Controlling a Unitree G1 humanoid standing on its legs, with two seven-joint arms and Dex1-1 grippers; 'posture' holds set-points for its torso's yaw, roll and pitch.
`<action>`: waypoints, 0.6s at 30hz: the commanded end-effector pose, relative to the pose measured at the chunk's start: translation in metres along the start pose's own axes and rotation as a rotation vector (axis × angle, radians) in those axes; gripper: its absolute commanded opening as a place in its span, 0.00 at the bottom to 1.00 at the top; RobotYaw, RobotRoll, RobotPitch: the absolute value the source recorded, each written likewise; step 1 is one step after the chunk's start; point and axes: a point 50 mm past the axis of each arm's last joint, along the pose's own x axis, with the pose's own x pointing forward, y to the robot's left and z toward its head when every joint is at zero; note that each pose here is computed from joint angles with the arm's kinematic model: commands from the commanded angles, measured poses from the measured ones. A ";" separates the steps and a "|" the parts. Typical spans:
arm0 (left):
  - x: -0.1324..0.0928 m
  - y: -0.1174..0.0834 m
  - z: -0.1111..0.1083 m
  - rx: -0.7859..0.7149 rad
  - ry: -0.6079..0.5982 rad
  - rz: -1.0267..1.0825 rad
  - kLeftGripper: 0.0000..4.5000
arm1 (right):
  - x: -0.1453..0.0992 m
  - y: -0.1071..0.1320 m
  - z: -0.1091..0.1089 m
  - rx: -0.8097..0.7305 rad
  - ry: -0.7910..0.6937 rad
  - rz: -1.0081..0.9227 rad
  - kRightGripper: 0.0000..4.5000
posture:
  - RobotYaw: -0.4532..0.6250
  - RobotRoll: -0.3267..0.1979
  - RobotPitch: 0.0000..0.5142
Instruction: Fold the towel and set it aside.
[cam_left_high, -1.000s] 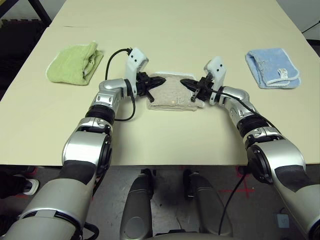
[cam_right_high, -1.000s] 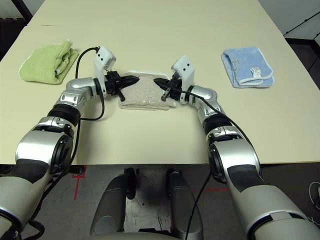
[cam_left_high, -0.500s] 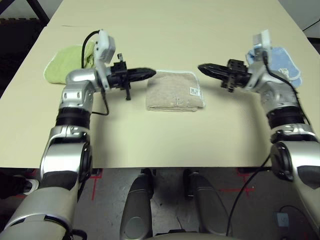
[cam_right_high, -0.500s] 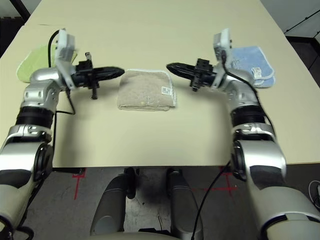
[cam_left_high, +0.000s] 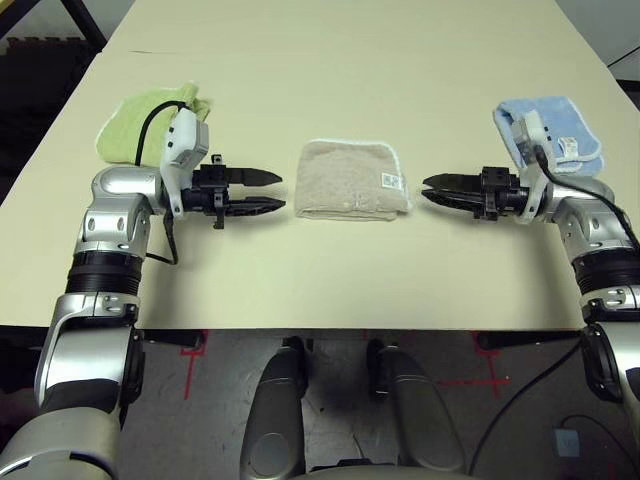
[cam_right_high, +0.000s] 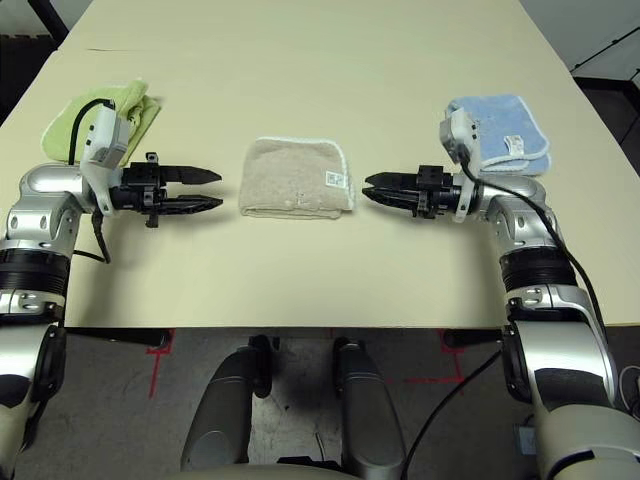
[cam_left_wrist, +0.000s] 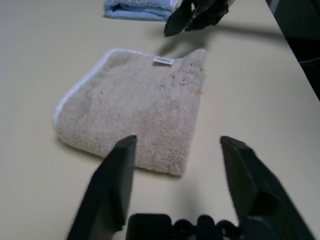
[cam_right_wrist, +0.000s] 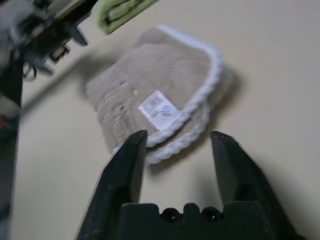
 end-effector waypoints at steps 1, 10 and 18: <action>0.000 -0.002 0.005 0.025 -0.007 -0.013 1.00 | -0.006 0.005 0.001 0.255 0.013 0.005 0.91 | 0.40 0.62 0.48; -0.014 -0.009 0.002 0.003 0.013 0.005 1.00 | -0.004 0.004 -0.007 0.582 0.056 -0.075 1.00 | 0.43 0.62 0.51; -0.015 -0.013 0.005 0.017 -0.017 0.004 1.00 | 0.006 0.009 -0.015 0.620 0.121 -0.048 1.00 | 0.44 0.62 0.52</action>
